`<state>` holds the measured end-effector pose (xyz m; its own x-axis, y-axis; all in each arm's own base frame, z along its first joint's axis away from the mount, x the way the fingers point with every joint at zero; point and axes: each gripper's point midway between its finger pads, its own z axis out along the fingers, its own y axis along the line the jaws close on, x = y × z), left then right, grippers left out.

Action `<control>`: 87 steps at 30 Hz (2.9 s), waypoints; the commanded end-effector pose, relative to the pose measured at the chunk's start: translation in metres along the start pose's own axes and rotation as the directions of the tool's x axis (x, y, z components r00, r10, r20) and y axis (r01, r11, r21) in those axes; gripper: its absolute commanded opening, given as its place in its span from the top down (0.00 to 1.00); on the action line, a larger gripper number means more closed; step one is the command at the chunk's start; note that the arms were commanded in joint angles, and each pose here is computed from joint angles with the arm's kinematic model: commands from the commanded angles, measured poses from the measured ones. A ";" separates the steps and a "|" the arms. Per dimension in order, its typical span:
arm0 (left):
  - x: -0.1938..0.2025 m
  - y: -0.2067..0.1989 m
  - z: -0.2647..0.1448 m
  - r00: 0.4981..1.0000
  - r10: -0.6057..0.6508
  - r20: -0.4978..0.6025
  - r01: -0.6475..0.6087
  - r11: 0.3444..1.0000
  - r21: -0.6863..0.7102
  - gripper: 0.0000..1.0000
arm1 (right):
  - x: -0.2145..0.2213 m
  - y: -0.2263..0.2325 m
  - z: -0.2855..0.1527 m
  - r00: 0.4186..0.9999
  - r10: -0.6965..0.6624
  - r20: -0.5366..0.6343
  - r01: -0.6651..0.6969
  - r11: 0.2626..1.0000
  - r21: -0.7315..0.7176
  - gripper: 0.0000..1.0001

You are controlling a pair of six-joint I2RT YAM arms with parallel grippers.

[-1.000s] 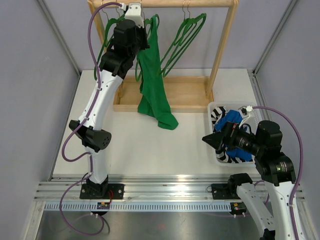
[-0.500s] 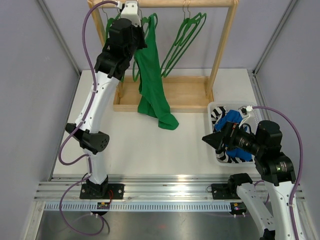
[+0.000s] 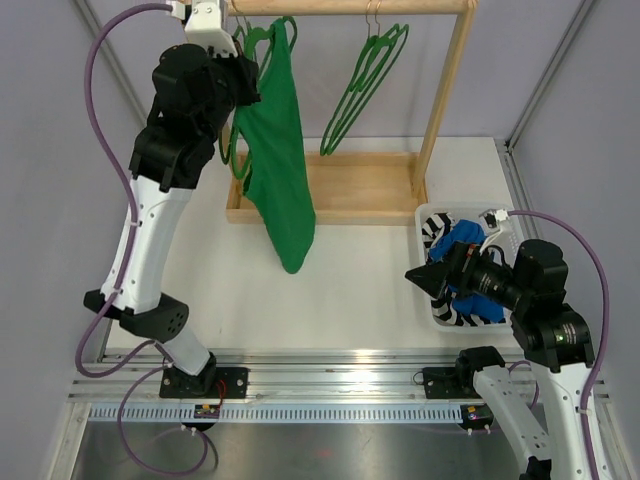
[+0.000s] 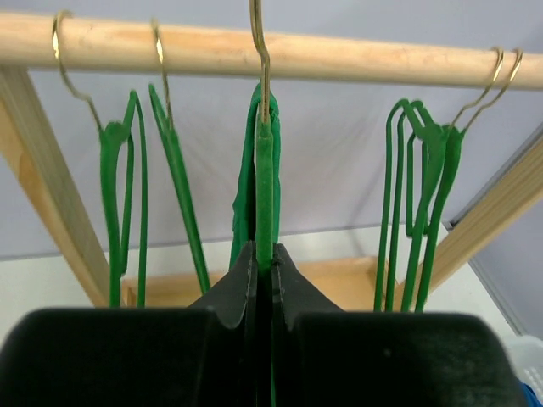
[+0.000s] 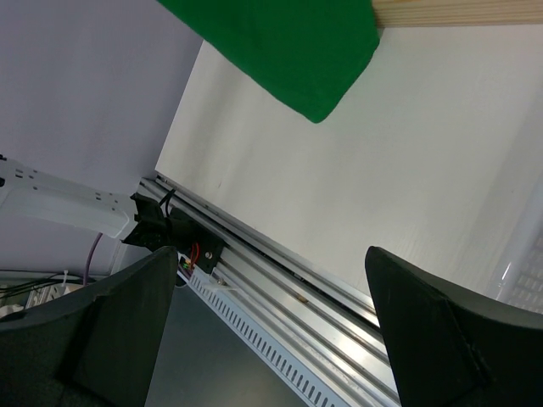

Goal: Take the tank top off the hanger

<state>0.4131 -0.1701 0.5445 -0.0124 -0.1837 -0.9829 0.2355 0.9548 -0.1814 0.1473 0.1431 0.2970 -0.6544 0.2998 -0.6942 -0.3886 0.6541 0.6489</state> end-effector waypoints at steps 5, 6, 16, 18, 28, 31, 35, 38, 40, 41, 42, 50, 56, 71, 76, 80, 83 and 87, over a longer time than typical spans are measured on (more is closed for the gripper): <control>0.002 -0.010 -0.082 0.992 -0.115 -0.051 0.119 0.987 0.103 1.00 | -0.029 0.025 -0.001 0.994 -0.084 0.071 0.090 0.992 -0.087 0.01; 0.011 -0.019 -0.091 0.990 -0.120 -0.072 0.129 0.982 0.140 1.00 | -0.026 0.031 0.001 0.997 -0.055 0.049 0.061 0.989 -0.134 0.00; 0.139 -0.024 -0.209 0.929 -0.243 -0.279 0.327 0.892 0.313 1.00 | -0.042 0.037 0.038 0.999 0.034 0.042 -0.019 0.947 -0.322 0.01; 0.189 -0.027 -0.222 0.886 -0.252 -0.390 0.387 0.864 0.321 1.00 | -0.039 0.027 0.051 0.996 0.080 0.032 -0.066 0.946 -0.317 0.01; 0.287 -0.019 -0.264 0.790 -0.366 -0.491 0.552 0.773 0.312 1.00 | 0.010 0.028 0.157 1.000 -0.025 0.005 0.025 0.997 -0.073 0.08; 0.290 -0.014 -0.268 0.788 -0.385 -0.480 0.559 0.775 0.296 1.00 | 0.030 0.028 0.190 0.997 -0.077 -0.031 0.079 0.996 0.042 0.08; 0.292 -0.014 -0.270 0.789 -0.371 -0.490 0.550 0.781 0.294 1.00 | 0.048 0.034 0.223 0.992 -0.105 -0.067 0.110 0.991 0.078 0.14; 0.297 -0.016 -0.270 0.782 -0.357 -0.510 0.550 0.781 0.297 1.00 | 0.053 0.038 0.237 0.988 -0.123 -0.090 0.129 0.990 0.057 0.19; 0.298 -0.016 -0.271 0.782 -0.352 -0.515 0.547 0.783 0.297 1.00 | 0.055 0.037 0.243 0.986 -0.134 -0.096 0.140 0.988 0.063 0.26; 0.297 -0.016 -0.271 0.784 -0.349 -0.513 0.545 0.783 0.299 1.00 | 0.056 0.033 0.247 0.985 -0.140 -0.102 0.147 0.986 0.074 0.31; 0.297 -0.015 -0.271 0.786 -0.349 -0.511 0.543 0.785 0.298 1.00 | 0.057 0.032 0.248 0.984 -0.145 -0.105 0.153 0.985 0.077 0.40; 0.293 -0.014 -0.269 0.799 -0.327 -0.504 0.519 0.799 0.305 1.00 | 0.068 0.023 0.256 0.978 -0.167 -0.124 0.177 0.981 0.079 1.00; 0.317 -0.015 -0.276 0.770 -0.204 -0.604 0.464 0.829 0.312 1.00 | 0.035 -0.047 0.249 0.979 -0.174 -0.101 0.199 0.919 0.341 1.00; 0.266 -0.017 -0.290 0.858 -0.238 -0.455 0.441 0.794 0.418 1.00 | 0.078 -0.163 0.235 0.943 0.064 -0.326 0.118 0.852 0.509 1.00; 0.213 -0.024 -0.288 0.914 -0.320 -0.249 0.406 0.744 0.532 1.00 | 0.089 -0.125 0.234 0.931 0.100 -0.350 0.012 0.953 0.302 1.00; 0.169 -0.028 -0.283 0.919 -0.394 -0.029 0.324 0.709 0.627 1.00 | 0.094 -0.031 0.210 0.904 0.046 -0.426 -0.128 0.978 -0.164 1.00; 0.131 -0.031 -0.279 0.906 -0.399 0.145 0.205 0.711 0.672 1.00 | 0.088 0.009 0.182 0.909 -0.037 -0.415 -0.097 0.950 -0.296 1.00; 0.083 -0.036 -0.267 0.843 -0.418 0.339 0.082 0.722 0.687 1.00 | 0.120 0.060 0.154 0.863 -0.205 -0.463 0.020 0.927 -0.374 1.00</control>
<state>0.1559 -0.1749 0.3649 -0.1127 -0.4870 -0.8661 0.7636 0.5152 -0.3891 0.1899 0.3050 0.1732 -0.8552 -0.0706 -0.5134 -0.4819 0.4730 0.7376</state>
